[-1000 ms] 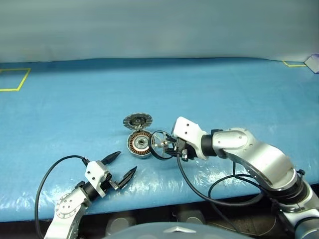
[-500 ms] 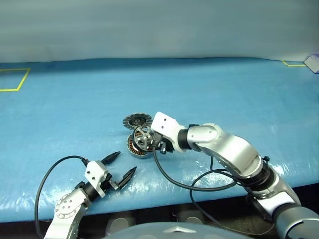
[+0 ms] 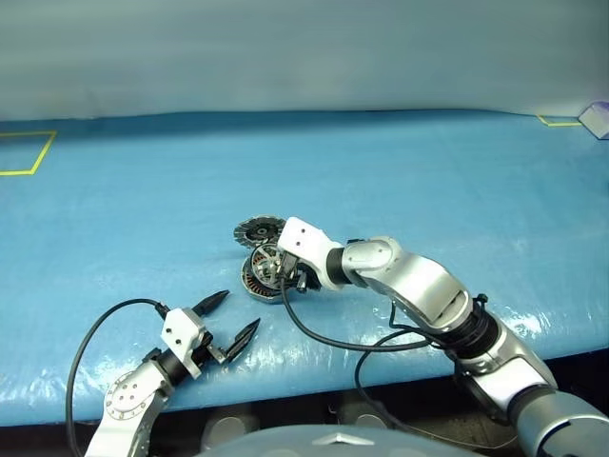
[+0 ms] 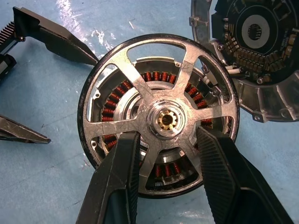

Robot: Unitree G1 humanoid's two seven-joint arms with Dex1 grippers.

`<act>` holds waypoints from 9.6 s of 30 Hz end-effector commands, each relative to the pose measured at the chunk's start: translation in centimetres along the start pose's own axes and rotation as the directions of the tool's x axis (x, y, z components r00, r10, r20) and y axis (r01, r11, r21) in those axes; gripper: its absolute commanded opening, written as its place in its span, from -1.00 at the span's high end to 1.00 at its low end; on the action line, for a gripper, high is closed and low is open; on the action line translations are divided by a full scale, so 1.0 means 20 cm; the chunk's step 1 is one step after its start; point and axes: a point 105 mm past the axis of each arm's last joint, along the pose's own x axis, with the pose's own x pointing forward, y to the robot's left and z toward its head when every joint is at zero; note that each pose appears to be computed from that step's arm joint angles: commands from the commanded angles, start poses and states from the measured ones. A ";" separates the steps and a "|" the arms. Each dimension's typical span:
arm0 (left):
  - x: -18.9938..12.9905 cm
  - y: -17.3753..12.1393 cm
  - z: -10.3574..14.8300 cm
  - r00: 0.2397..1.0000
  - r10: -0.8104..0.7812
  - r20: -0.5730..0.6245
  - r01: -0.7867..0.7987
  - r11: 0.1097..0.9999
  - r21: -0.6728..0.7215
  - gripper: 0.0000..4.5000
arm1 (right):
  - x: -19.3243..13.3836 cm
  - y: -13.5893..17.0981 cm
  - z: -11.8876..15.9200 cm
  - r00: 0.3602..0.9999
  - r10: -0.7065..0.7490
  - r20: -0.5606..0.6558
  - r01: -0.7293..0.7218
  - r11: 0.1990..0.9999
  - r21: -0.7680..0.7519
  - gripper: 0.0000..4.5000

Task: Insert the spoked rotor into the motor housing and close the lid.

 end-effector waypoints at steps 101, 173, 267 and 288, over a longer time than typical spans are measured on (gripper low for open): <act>0.04 -0.06 0.07 0.997 0.036 0.065 -0.039 0.998 0.044 -1.00 | -0.18 -0.02 0.17 0.881 0.002 0.473 -0.094 0.981 0.171 -0.44; 0.03 -0.04 0.09 0.998 0.036 0.056 -0.037 0.999 0.026 -1.00 | 0.20 0.04 0.09 0.946 0.166 0.279 -0.152 0.986 -0.070 -0.36; -0.03 0.25 0.43 0.883 0.358 0.303 -0.329 0.933 -0.142 -1.00 | 0.25 -0.11 -0.11 0.961 0.235 0.148 -0.208 0.962 -0.178 -0.36; 0.16 0.43 0.42 0.953 0.292 0.080 -0.248 0.905 -0.347 0.99 | 0.27 -0.11 -0.12 0.970 0.185 0.158 -0.161 0.975 -0.151 -0.36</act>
